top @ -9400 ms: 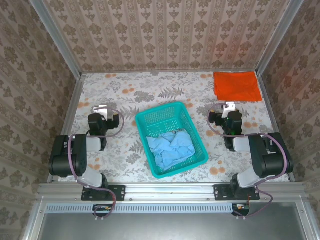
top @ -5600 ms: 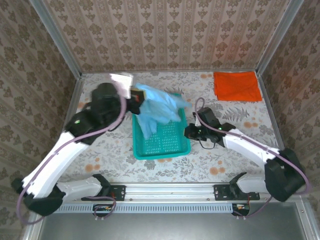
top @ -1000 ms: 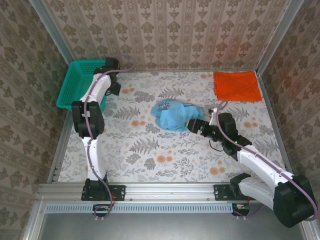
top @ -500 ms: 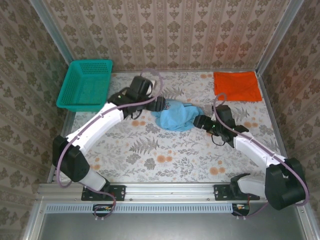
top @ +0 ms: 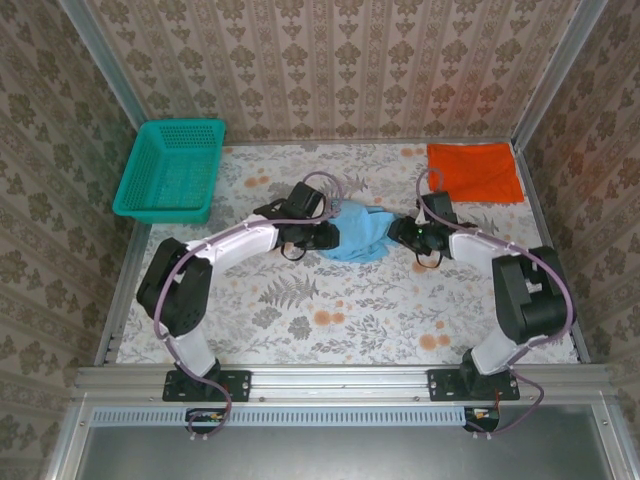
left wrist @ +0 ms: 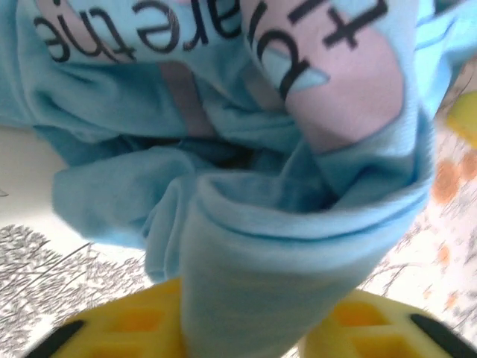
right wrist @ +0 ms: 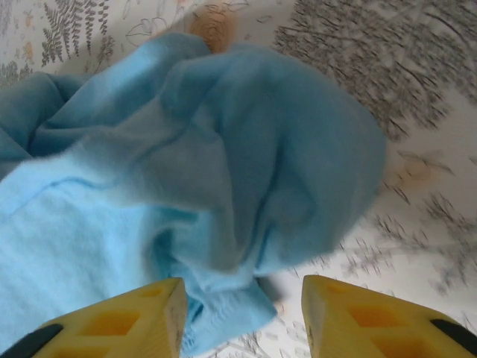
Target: Fold and stack the t-shirts
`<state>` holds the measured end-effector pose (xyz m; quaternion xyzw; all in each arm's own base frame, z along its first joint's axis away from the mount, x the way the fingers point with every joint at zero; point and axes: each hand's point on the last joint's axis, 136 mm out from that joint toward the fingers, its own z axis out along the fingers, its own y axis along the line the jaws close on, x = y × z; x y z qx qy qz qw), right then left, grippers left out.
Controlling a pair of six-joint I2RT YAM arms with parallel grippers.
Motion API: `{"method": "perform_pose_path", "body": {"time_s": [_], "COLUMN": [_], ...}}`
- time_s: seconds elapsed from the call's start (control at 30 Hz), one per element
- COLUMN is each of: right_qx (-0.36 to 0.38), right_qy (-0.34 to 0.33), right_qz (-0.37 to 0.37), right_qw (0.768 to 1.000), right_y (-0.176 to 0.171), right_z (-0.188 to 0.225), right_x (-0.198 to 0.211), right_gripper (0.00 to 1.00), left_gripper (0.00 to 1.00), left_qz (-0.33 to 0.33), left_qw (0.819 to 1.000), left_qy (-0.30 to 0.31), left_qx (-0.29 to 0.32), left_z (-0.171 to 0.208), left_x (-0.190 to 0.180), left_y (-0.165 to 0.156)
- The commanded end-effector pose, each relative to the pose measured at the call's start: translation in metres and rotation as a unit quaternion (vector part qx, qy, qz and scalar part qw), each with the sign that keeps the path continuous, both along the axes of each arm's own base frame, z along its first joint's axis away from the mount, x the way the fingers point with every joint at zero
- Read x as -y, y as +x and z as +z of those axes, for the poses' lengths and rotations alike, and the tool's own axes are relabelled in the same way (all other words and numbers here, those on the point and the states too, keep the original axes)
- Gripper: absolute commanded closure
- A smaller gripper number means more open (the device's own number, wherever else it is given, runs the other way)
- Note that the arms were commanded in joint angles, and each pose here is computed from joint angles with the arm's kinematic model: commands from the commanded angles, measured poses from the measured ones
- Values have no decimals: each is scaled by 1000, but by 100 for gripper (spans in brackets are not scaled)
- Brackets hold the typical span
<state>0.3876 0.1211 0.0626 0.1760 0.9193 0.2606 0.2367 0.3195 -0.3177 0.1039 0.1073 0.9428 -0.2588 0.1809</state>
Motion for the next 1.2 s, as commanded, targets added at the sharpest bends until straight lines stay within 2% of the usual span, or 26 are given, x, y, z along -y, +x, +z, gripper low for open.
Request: {"method": "perform_pose_path", "body": {"time_s": [0.0, 0.07, 0.1, 0.2, 0.33, 0.5, 0.67, 0.93, 1.07, 1.17], "right_qx": [17, 4, -1, 4, 49, 152, 264, 434, 468, 454], "right_qy": [15, 5, 7, 22, 37, 55, 68, 94, 100, 82], "right_qz": [36, 34, 35, 39, 44, 53, 70, 110, 111, 102], "right_qw": [999, 999, 999, 999, 997, 985, 960, 889, 871, 881], "right_y": [23, 28, 30, 32, 29, 6, -35, -125, -146, -134], "right_z": [10, 2, 0, 1, 38, 121, 214, 352, 384, 380], "right_x": [-13, -11, -12, -17, -20, -22, -24, -27, -25, -25], "right_gripper": [63, 75, 80, 87, 100, 100, 100, 100, 100, 100], "left_gripper": [83, 97, 100, 100, 100, 98, 94, 85, 84, 94], "left_qz": [-5, -7, -8, -11, -27, -48, -59, -99, -92, -62], "left_qw": [999, 999, 999, 998, 996, 982, 961, 906, 895, 895], "left_qy": [-28, -29, -29, -34, -37, -37, -43, -116, -138, -121], "left_qx": [21, 25, 28, 45, 79, 176, 267, 394, 414, 425], "left_z": [16, 19, 23, 36, 66, 130, 194, 304, 333, 338], "left_x": [12, 13, 13, 14, 11, -1, -20, -48, -66, -75], "left_y": [14, 16, 17, 19, 15, -1, -27, -105, -122, -113]}}
